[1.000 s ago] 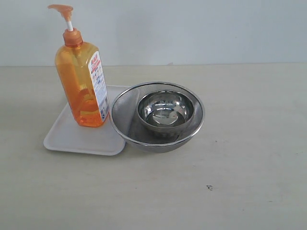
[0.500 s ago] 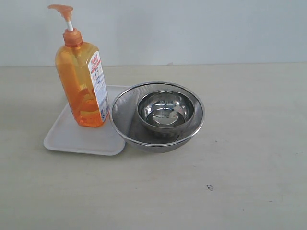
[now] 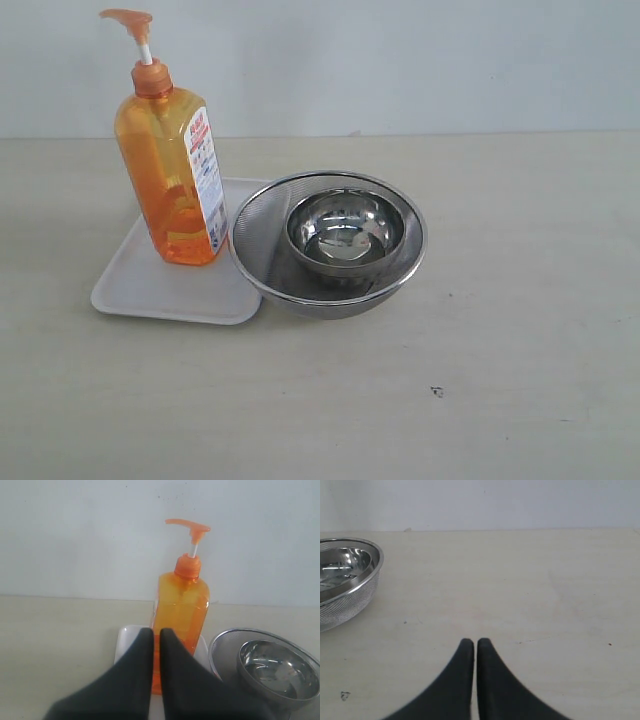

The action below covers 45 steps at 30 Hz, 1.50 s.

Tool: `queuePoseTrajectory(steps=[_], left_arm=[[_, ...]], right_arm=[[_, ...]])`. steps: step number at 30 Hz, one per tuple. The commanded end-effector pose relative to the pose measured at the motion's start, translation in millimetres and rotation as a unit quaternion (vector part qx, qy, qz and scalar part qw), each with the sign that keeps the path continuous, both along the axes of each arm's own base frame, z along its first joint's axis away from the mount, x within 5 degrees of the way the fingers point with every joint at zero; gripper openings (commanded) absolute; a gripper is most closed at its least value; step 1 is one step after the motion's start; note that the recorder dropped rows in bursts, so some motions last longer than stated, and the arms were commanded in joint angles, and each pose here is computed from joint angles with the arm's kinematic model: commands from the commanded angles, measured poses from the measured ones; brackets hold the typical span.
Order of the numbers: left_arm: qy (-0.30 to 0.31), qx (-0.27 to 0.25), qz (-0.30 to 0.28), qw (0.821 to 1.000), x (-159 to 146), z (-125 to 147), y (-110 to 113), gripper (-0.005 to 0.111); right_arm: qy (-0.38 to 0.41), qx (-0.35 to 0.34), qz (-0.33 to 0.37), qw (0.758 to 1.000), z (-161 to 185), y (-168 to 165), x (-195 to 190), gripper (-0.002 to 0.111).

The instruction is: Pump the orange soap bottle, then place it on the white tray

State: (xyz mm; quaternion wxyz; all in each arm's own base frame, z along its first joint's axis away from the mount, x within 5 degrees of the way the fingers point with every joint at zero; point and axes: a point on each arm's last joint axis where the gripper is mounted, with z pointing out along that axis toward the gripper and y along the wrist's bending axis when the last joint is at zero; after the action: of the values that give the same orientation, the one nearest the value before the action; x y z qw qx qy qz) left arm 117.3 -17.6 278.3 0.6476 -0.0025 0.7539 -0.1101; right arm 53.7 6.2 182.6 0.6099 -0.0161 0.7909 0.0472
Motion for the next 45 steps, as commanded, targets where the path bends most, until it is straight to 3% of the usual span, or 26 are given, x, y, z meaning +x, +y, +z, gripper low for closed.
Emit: queuePoseTrajectory(steps=[1,23,32,45], left_arm=[[-0.001,-0.006,0.005,1.000,-1,0,1,0.005],[-0.004,0.002,0.009,1.000,-1,0,2,0.005],[-0.115,0.000,0.044,0.992,-38,19,11,0.005],[-0.185,-0.004,0.082,0.979,-70,1,16,0.005]], right_arm=[[-0.004,-0.007,-0.001,1.000,0,0,0,0.000],[0.002,-0.004,-0.001,1.000,-1,0,-1,0.000],[0.002,-0.004,-0.001,1.000,-1,0,-1,0.000],[0.002,-0.004,-0.001,1.000,-1,0,-1,0.000]])
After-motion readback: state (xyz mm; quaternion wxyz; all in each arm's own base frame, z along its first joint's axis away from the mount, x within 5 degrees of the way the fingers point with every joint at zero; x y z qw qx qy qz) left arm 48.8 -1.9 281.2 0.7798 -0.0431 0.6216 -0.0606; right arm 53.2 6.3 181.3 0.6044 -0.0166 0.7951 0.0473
